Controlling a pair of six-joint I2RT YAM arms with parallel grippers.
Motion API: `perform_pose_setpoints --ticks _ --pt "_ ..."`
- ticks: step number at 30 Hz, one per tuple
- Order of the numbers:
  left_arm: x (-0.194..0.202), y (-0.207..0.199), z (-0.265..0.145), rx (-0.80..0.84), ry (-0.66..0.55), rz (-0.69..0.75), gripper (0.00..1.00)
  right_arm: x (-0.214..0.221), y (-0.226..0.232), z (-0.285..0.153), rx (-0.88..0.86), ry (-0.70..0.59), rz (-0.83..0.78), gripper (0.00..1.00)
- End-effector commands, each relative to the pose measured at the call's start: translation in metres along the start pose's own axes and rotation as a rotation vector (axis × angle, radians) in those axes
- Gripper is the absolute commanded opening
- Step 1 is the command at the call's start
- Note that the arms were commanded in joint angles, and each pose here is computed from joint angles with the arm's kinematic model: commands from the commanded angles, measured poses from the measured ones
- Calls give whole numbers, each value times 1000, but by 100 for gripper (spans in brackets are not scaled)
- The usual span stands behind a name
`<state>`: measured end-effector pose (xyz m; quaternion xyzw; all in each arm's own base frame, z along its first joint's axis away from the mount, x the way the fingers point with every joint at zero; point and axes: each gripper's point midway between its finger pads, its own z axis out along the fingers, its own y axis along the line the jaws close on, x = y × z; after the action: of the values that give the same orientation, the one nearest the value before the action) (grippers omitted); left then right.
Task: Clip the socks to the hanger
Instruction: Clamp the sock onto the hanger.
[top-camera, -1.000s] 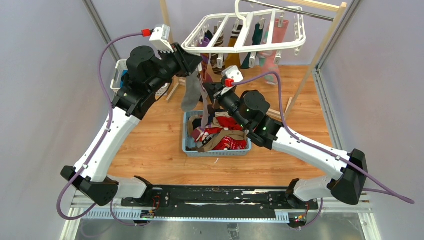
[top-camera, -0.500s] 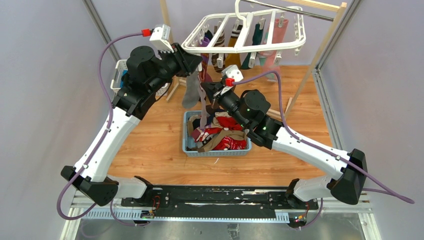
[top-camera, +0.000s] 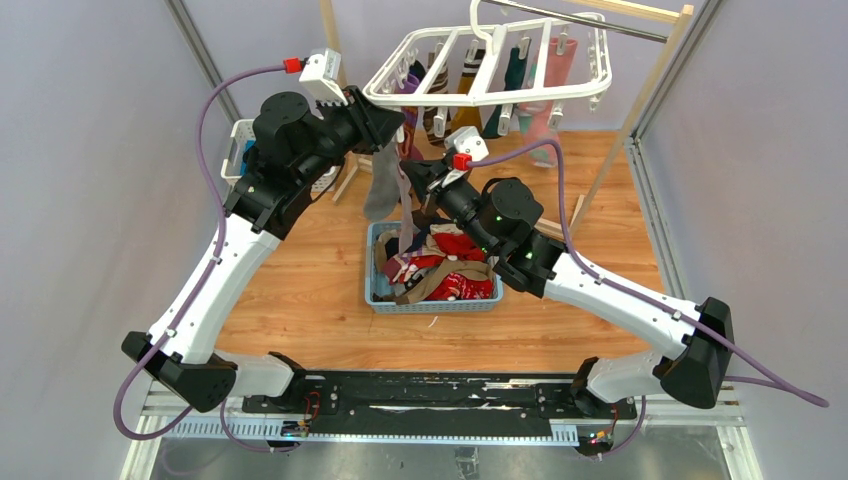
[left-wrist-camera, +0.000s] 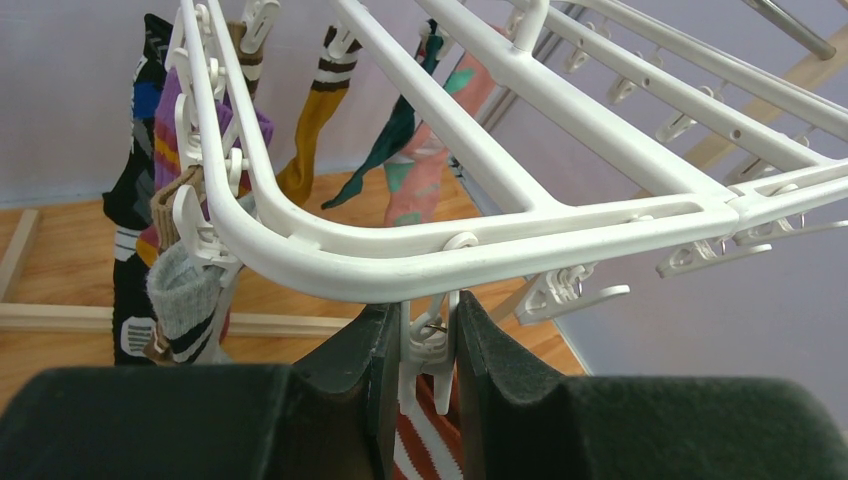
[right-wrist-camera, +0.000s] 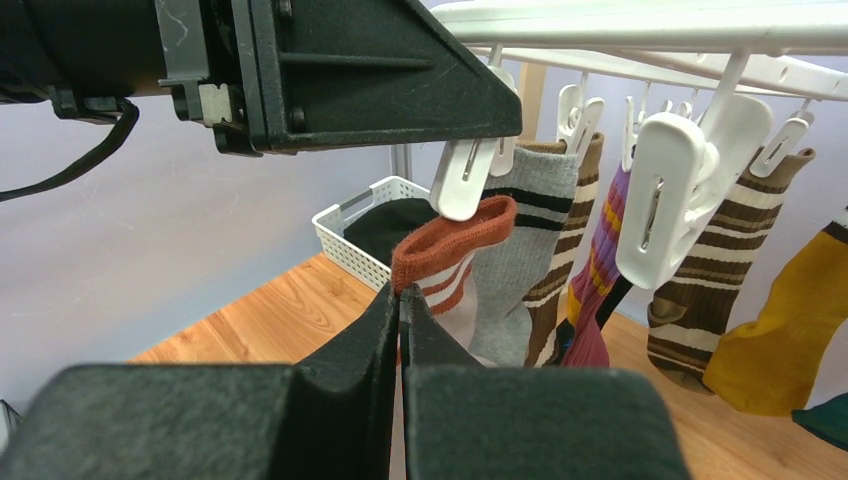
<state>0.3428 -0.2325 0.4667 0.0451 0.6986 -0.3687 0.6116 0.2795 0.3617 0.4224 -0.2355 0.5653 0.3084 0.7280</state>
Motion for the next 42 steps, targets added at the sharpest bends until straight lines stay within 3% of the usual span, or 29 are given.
perform_pose_setpoints --ticks 1,42 --pt "-4 0 2 -6 -27 13 0 -24 8 1 -19 -64 24 0" --pt "-10 -1 -3 -7 -45 28 0 -48 11 7 -41 -113 -21 0"
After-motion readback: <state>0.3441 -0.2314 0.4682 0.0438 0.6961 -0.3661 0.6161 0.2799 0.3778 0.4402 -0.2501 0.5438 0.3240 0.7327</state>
